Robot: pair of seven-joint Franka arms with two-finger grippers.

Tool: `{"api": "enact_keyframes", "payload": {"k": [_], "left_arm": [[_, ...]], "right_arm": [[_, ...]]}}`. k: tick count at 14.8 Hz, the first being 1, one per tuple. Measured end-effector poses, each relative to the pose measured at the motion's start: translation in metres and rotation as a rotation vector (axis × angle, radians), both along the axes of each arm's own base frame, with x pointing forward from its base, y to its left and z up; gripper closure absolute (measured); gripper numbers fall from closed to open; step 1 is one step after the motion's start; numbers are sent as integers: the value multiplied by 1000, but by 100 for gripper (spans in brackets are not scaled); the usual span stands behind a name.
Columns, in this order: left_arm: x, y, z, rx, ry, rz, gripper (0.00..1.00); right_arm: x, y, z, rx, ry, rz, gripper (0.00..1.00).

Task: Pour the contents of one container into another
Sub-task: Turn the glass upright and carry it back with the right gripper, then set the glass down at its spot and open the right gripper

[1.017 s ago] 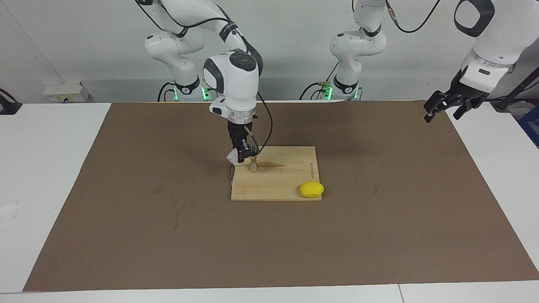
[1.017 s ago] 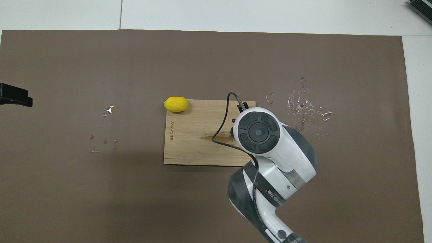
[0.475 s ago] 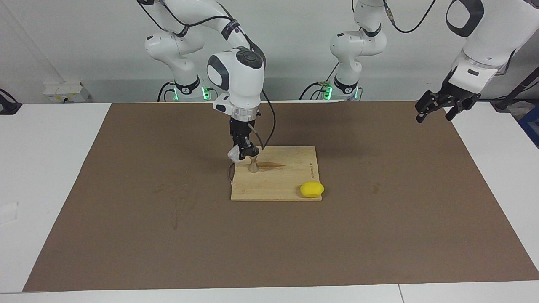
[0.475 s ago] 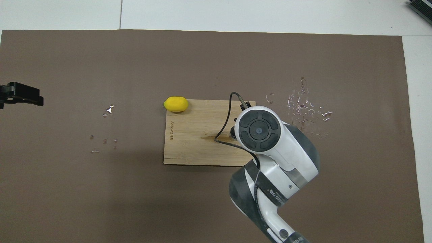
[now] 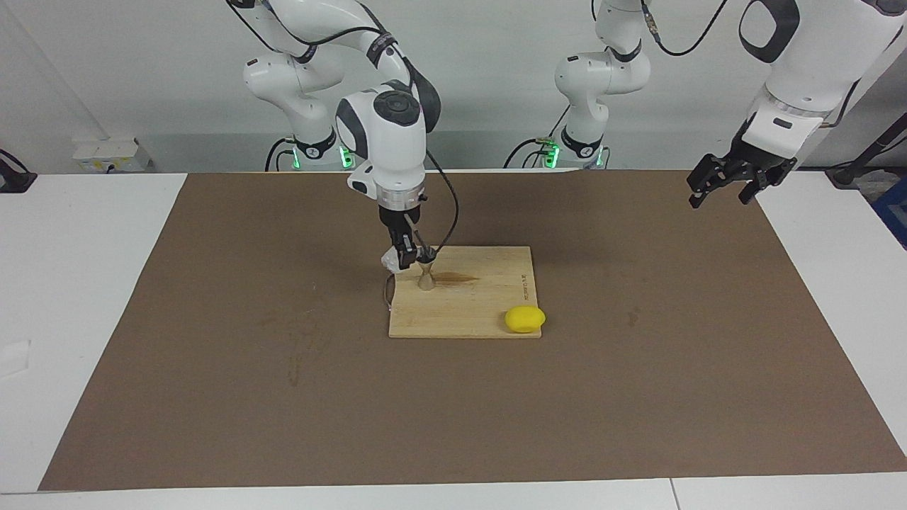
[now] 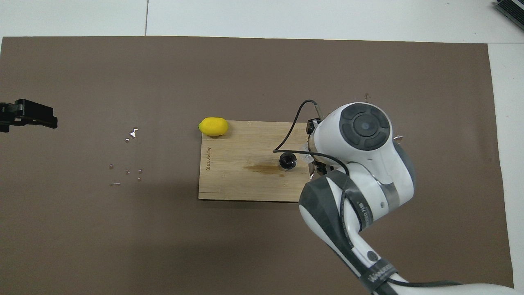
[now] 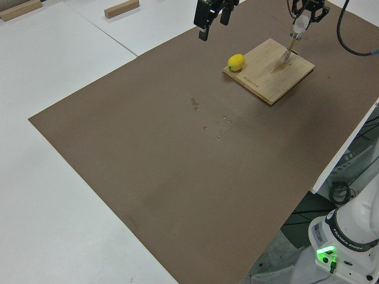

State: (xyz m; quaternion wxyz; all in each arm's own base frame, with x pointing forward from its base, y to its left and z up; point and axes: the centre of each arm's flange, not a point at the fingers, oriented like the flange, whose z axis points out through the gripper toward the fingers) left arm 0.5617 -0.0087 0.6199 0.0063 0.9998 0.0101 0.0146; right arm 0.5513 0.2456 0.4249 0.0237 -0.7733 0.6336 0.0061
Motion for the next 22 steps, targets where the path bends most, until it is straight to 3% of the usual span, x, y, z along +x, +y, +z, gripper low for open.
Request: {"api": "enact_keyframes", "payload": {"k": [5,9,16,22], "left_arm": [[0,5,0,0,0,12,0],[0,4,0,0,0,11,0],[0,4,0,0,0,11,0],[0,4,0,0,0,11,0]], "right_arm": [[40,-134,-13,303,83,-145,49],[41,-206,-45,463,110,-220,49],[29,-284,-110,550,146,-262,49],[11,-304,-136,614,154,-285,49]]}}
